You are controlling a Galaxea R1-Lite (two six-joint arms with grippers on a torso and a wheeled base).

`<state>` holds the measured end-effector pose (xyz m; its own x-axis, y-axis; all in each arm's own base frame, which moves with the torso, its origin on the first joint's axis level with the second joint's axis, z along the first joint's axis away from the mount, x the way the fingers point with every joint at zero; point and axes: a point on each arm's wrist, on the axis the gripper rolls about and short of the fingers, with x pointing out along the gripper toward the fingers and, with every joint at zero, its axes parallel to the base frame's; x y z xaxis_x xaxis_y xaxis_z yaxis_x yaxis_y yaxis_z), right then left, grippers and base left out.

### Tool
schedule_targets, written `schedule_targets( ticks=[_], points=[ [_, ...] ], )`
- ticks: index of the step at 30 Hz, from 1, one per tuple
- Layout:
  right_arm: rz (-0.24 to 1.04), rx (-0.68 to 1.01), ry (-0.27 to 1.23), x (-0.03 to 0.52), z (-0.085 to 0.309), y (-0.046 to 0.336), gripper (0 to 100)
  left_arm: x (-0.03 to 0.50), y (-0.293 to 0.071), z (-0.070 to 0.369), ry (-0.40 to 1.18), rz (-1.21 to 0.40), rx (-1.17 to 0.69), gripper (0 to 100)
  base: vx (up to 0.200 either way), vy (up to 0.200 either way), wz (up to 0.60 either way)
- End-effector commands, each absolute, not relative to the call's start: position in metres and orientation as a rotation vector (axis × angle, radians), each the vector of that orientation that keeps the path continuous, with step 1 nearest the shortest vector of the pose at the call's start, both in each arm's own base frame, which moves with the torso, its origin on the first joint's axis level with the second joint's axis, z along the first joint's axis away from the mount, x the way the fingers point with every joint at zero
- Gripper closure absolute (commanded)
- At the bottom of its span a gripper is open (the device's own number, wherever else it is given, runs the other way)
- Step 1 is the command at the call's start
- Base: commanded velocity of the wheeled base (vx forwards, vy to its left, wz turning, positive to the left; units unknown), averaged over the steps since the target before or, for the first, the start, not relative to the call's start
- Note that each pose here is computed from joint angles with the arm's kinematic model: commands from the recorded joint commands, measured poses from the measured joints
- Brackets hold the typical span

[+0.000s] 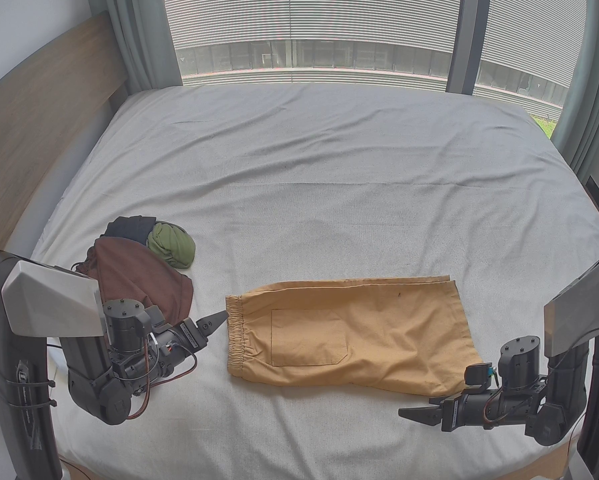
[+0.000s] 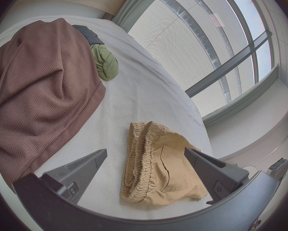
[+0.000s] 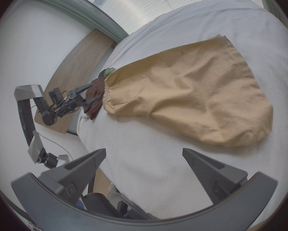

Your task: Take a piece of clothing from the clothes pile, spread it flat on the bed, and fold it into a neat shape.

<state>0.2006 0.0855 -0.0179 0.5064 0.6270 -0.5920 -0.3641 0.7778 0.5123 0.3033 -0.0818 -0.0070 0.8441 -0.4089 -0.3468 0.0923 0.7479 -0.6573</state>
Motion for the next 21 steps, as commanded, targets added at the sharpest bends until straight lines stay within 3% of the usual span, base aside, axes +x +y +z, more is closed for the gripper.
schedule_targets(
  ticks=[1, 9, 21],
  points=[
    [0.687, 0.322, 0.813, 0.192, -0.004, 0.096, 0, 0.302, -0.082, -0.008, 0.509, -0.283, -0.682, 0, 0.000, 0.000, 0.00],
    [0.751, 0.333, 0.638, 0.204, 0.025, 0.104, 0, 0.295, -0.080, -0.012, 0.557, -0.314, -0.682, 0, 0.000, 0.000, 0.00],
    [0.747, 0.349, 0.502, 0.225, 0.044, 0.104, 0, 0.293, -0.085, 0.008, 0.504, -0.370, -0.664, 0, 0.000, 0.000, 0.00]
  ],
)
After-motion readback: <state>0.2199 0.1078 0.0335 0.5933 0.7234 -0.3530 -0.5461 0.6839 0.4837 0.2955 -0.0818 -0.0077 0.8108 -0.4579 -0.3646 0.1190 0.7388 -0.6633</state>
